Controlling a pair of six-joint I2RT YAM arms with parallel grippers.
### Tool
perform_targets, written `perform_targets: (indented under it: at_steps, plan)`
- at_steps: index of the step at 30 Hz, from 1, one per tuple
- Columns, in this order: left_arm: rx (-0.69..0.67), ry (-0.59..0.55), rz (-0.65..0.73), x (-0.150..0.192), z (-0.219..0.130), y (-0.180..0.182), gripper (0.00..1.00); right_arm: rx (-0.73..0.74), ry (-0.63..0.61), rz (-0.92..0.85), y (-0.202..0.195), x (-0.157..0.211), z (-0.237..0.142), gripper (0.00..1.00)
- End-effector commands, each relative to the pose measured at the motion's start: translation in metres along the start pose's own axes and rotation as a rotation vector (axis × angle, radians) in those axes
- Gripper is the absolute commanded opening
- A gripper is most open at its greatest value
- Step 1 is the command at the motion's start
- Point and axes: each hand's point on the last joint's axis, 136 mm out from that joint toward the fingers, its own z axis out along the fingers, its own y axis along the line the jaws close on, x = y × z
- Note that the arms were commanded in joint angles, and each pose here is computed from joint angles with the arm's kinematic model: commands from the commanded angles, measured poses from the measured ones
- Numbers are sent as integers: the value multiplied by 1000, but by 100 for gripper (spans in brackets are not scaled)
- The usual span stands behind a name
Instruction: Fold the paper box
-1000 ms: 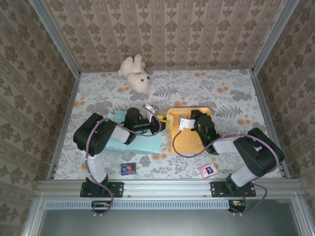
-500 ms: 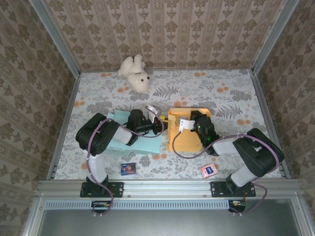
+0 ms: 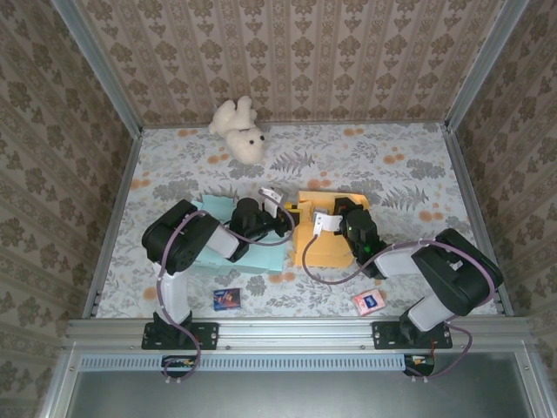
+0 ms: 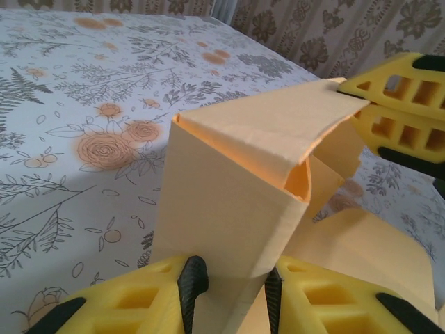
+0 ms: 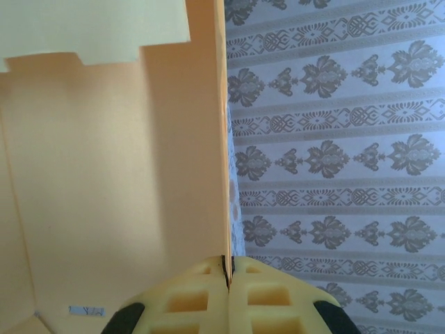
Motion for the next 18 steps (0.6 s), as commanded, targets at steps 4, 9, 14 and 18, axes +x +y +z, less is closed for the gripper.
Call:
perform_targets:
  at_steps: [4, 9, 14, 18]
  plan:
    - [-52, -83, 3, -13, 2, 5, 34, 7, 30, 29, 6, -3, -5, 0]
    - [-66, -92, 12, -15, 6, 3, 34, 15, 81, -5, 10, -5, -5, 0]
    - [-97, -103, 14, -16, 8, 5, 34, 36, 136, -4, 10, -3, -4, 0]
    - [-115, -108, 13, -15, 12, 5, 34, 73, 170, 41, 7, 3, -5, 0]
